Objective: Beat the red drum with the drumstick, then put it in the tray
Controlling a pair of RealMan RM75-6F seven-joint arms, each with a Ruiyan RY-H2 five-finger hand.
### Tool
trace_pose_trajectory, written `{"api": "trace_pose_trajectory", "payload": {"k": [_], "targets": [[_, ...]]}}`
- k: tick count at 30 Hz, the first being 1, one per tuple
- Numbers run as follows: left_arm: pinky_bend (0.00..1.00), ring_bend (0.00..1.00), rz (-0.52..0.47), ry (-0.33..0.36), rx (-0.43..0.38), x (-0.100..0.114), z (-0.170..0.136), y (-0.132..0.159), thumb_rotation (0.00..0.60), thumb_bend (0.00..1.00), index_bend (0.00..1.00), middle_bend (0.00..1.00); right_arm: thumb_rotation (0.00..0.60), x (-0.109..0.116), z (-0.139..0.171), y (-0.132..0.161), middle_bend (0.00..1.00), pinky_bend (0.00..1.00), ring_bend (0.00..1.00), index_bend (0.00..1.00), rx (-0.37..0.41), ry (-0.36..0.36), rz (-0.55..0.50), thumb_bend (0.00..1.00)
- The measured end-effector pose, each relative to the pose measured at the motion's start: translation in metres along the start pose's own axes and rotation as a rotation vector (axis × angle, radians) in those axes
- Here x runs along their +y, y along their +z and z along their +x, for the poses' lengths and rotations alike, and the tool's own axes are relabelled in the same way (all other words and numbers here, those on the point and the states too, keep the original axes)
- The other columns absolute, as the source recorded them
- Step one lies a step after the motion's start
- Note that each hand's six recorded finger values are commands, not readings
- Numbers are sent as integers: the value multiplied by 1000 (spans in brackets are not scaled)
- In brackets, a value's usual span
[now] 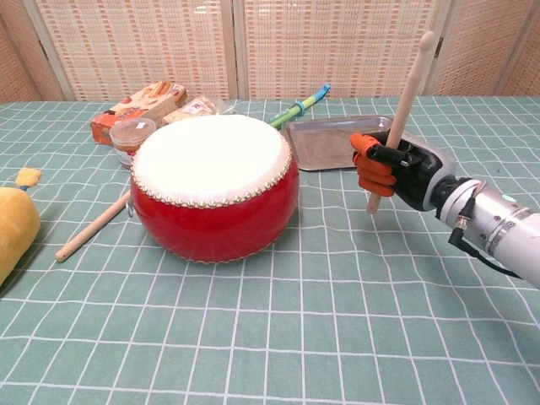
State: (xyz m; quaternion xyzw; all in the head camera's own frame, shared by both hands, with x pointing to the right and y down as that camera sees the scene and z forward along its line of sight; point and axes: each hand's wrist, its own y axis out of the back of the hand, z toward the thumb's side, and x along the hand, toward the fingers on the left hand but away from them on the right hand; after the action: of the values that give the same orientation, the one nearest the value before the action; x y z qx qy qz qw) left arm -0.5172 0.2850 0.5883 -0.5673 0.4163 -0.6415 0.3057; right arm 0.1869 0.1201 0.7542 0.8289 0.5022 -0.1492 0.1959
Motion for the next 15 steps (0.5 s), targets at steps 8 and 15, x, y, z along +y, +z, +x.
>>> {"api": "trace_pose_trajectory", "payload": {"k": [8,15], "targets": [[0,0,-7,8,-19,1,1,5,600,395,21,0,558,-6,-5,33,987,1000,1000,1000,101,22,474,816],[0,0,-12,15,-32,3,0,8,600,395,21,0,553,-23,-21,64,987,1000,1000,1000,177,27,1072,817]]}}
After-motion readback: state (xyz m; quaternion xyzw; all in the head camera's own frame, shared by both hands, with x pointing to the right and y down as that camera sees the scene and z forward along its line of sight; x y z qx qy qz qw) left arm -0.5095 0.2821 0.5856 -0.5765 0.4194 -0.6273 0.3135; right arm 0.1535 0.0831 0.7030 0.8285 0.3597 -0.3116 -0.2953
